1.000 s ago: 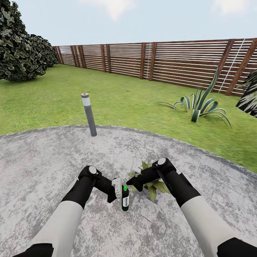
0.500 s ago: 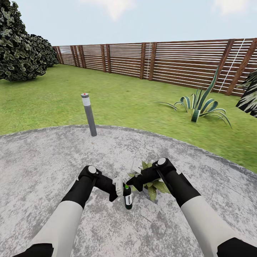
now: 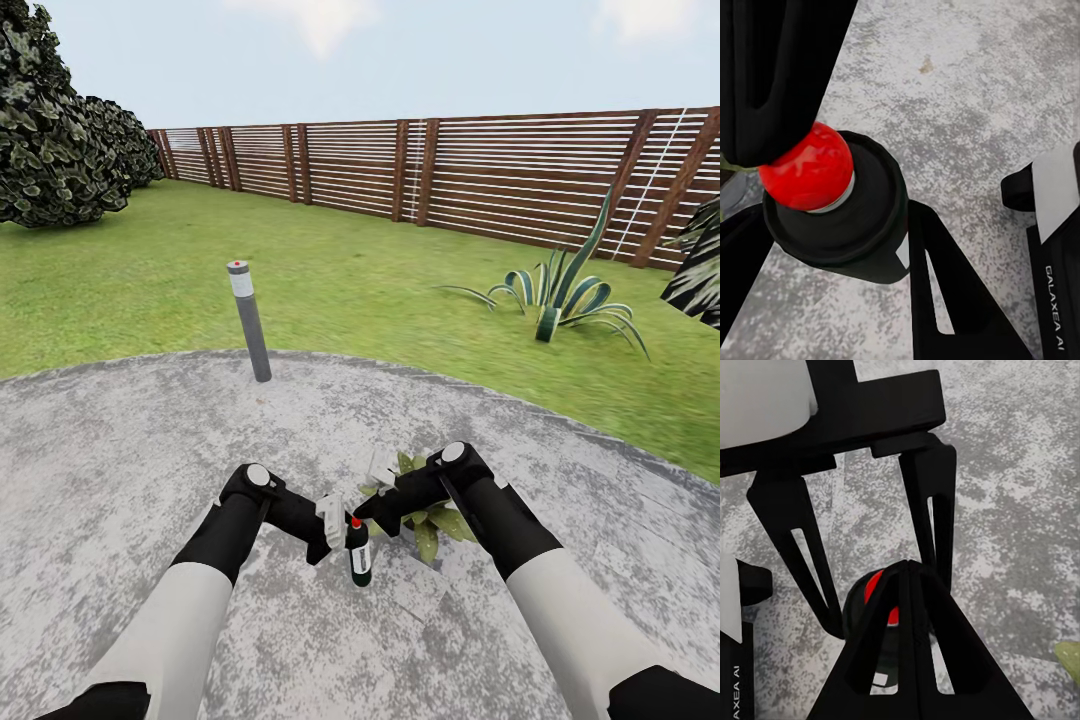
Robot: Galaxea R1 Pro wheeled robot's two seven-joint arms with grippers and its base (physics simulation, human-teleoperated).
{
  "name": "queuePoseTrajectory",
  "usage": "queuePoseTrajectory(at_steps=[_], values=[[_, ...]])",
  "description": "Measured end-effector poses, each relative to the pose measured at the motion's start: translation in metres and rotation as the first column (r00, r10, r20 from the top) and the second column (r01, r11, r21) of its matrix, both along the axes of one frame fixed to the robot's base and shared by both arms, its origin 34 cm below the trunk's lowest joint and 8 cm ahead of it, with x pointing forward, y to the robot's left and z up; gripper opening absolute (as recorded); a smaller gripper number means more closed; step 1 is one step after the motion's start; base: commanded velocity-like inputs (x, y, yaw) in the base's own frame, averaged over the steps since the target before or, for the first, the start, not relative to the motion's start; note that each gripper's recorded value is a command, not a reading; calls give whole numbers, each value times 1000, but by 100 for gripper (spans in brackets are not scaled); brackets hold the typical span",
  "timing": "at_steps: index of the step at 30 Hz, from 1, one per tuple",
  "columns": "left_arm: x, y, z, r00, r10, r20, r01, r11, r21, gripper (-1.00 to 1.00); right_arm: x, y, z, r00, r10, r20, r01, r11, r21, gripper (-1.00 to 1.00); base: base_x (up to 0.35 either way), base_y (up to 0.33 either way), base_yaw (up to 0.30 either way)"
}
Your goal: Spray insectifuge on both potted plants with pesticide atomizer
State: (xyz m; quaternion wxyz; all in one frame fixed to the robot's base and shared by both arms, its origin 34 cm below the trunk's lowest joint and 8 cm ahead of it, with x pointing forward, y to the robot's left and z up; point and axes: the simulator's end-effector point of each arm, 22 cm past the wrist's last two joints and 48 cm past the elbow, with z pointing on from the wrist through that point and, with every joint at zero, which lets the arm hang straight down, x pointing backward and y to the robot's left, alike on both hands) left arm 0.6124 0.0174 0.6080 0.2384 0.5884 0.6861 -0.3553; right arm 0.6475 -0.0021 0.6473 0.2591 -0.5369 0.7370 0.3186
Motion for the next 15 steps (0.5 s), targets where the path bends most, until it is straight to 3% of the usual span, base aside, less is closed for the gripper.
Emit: queuePoseTrajectory(at_steps=[12, 15], values=[[10, 2, -6, 999, 41, 27, -42, 999, 16, -100, 0, -1, 0, 1000, 0, -1, 0, 1000, -1, -100, 0, 0, 0], [9, 10, -24, 997, 73, 5, -73, 996, 42, -100, 0, -1, 0, 1000, 0, -1, 0, 1000, -1, -100, 0, 0, 0]])
